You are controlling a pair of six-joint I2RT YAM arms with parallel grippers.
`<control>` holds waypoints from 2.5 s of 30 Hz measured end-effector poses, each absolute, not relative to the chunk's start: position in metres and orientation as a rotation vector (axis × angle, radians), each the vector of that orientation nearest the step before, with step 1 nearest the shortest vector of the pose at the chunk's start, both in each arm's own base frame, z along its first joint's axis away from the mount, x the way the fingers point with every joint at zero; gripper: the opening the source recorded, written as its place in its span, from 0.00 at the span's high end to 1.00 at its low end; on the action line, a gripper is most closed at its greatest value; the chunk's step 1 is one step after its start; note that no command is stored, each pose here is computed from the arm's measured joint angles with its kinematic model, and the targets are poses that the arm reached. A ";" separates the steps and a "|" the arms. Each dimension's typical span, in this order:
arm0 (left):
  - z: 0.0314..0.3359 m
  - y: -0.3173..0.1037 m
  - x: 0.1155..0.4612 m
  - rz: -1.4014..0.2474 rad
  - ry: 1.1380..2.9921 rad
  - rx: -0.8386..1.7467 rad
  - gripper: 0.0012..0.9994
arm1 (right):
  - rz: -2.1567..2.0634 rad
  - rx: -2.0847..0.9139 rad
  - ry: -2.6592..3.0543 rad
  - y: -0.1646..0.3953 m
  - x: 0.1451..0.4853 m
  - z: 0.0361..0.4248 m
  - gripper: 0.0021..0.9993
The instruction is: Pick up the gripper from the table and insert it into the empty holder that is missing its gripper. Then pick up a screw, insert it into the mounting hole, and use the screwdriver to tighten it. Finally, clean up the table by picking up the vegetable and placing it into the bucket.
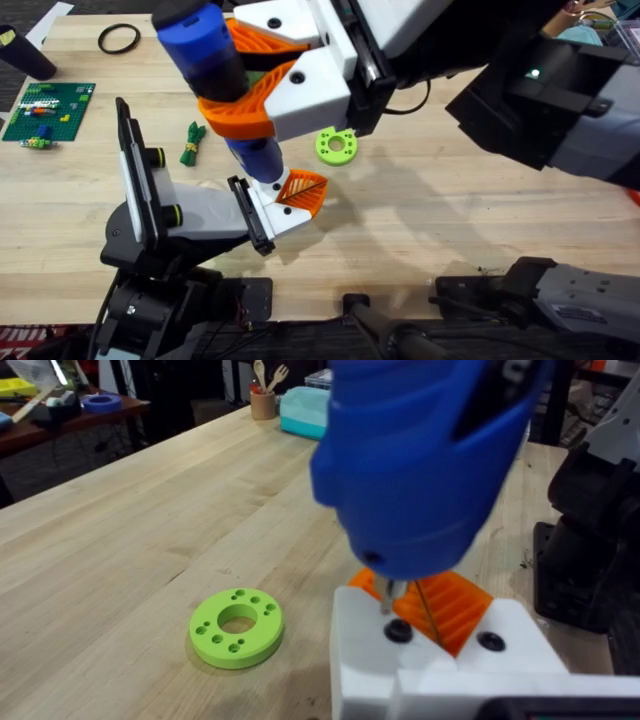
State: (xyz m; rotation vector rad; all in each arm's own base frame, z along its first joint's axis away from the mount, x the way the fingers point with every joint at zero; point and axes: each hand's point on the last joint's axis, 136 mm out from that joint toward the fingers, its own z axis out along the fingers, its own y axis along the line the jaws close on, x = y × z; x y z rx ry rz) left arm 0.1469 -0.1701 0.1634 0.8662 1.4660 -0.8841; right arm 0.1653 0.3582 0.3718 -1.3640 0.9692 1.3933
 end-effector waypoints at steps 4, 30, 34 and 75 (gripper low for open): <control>0.164 -0.170 0.147 -0.884 1.465 0.867 0.99 | 1.404 -1.366 0.995 0.359 0.166 0.366 0.90; 0.164 -0.170 0.147 -0.884 1.465 0.867 0.99 | 1.453 -1.408 0.933 0.355 0.154 0.370 0.90; 0.164 -0.170 0.147 -0.884 1.465 0.867 0.99 | 1.453 -1.409 0.933 0.355 0.154 0.370 0.90; 0.164 -0.170 0.147 -0.886 1.466 0.865 0.99 | 1.432 -1.450 0.823 0.353 0.155 0.370 0.90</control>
